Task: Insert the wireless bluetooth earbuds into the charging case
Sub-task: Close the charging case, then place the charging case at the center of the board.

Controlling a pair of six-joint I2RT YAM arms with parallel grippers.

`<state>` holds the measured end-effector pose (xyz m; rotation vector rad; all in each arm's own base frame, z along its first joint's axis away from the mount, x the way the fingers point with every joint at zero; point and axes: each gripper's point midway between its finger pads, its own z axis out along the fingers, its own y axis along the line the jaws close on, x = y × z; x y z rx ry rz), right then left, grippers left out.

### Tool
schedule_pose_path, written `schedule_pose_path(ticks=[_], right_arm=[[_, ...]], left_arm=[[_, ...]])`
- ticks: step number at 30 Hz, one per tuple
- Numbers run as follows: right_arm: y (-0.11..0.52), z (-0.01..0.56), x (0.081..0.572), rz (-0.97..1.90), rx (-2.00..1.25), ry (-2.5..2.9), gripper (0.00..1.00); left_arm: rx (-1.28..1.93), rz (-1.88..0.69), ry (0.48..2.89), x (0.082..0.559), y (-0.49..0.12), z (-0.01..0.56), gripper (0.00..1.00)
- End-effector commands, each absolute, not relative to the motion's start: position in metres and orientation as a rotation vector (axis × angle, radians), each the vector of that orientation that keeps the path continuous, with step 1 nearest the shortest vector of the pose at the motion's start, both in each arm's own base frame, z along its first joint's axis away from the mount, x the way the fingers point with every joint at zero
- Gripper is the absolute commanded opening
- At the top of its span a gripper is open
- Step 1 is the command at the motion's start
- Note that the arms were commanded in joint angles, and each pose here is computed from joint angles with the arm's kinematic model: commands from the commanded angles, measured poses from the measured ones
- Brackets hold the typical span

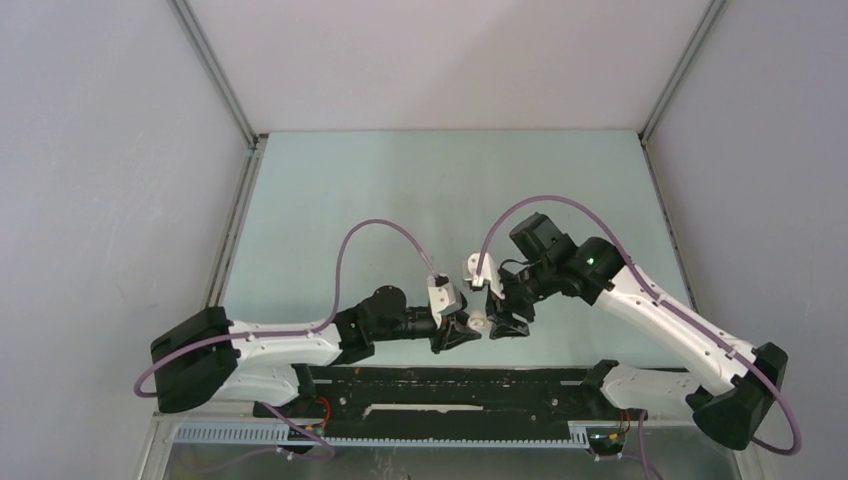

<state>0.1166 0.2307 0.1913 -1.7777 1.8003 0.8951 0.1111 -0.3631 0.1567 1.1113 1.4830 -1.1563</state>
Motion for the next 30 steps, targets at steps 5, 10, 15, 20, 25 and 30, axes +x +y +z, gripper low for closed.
schedule_pose_path(ticks=[5,10,15,20,25,30], right_arm=[[0.182,0.218,0.127,0.686,-1.593,1.828,0.63],[0.124,0.231,0.194,0.492,-1.091,1.867,0.67],[0.083,0.194,0.241,0.72,-0.576,2.044,0.7],[0.054,0.189,0.25,0.847,-0.374,2.101,0.88],[0.043,0.174,0.249,0.778,-0.343,2.144,0.99],[0.037,0.169,0.252,0.732,-0.333,2.16,1.0]], left_arm=[[0.944,-1.194,1.524,0.135,-0.386,0.178,0.0],[0.923,-1.288,1.609,0.132,-0.406,0.162,0.01],[0.804,-1.327,1.86,0.146,-0.438,0.137,0.06],[0.774,-1.223,2.073,0.164,-0.459,0.111,0.08],[0.671,-1.268,2.185,0.184,-0.475,0.098,0.1],[0.56,-1.258,2.305,0.204,-0.478,0.076,0.11]])
